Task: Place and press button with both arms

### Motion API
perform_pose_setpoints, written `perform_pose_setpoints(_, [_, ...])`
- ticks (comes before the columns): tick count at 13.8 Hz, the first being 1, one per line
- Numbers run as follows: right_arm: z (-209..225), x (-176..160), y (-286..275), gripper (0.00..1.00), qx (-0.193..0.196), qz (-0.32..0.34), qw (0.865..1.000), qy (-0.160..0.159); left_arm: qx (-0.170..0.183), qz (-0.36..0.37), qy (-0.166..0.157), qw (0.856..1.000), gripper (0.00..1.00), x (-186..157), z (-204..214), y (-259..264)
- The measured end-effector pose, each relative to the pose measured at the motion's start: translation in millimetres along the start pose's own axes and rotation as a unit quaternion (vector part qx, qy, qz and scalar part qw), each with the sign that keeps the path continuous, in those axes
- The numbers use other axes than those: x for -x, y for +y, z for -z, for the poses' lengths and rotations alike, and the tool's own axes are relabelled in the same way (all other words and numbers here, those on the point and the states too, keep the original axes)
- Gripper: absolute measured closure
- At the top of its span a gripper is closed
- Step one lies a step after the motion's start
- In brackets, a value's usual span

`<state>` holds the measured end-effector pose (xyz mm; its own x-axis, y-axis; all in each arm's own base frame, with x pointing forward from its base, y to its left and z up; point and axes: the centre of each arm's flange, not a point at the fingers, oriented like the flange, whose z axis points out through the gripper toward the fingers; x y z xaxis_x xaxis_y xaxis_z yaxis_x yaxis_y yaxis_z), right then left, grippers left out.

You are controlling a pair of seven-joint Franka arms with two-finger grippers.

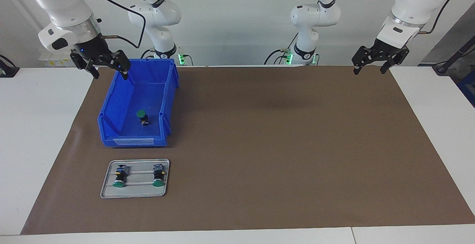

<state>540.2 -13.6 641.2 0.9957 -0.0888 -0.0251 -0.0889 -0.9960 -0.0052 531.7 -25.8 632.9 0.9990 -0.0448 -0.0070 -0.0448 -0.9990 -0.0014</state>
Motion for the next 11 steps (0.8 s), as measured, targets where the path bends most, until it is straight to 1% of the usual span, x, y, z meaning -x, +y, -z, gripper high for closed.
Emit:
perform_pose_setpoints(2, [7.2,7.8,0.4,0.00,0.001,0.000,1.000,-0.009,0.000,0.000,0.000,1.000,0.00,0.0,0.0,0.0])
perform_pose_setpoints(11, [12.3,12.0,0.9,0.00,0.001,0.001,1.000,-0.006,0.000,0.000,0.000,1.000,0.00,0.0,0.0,0.0])
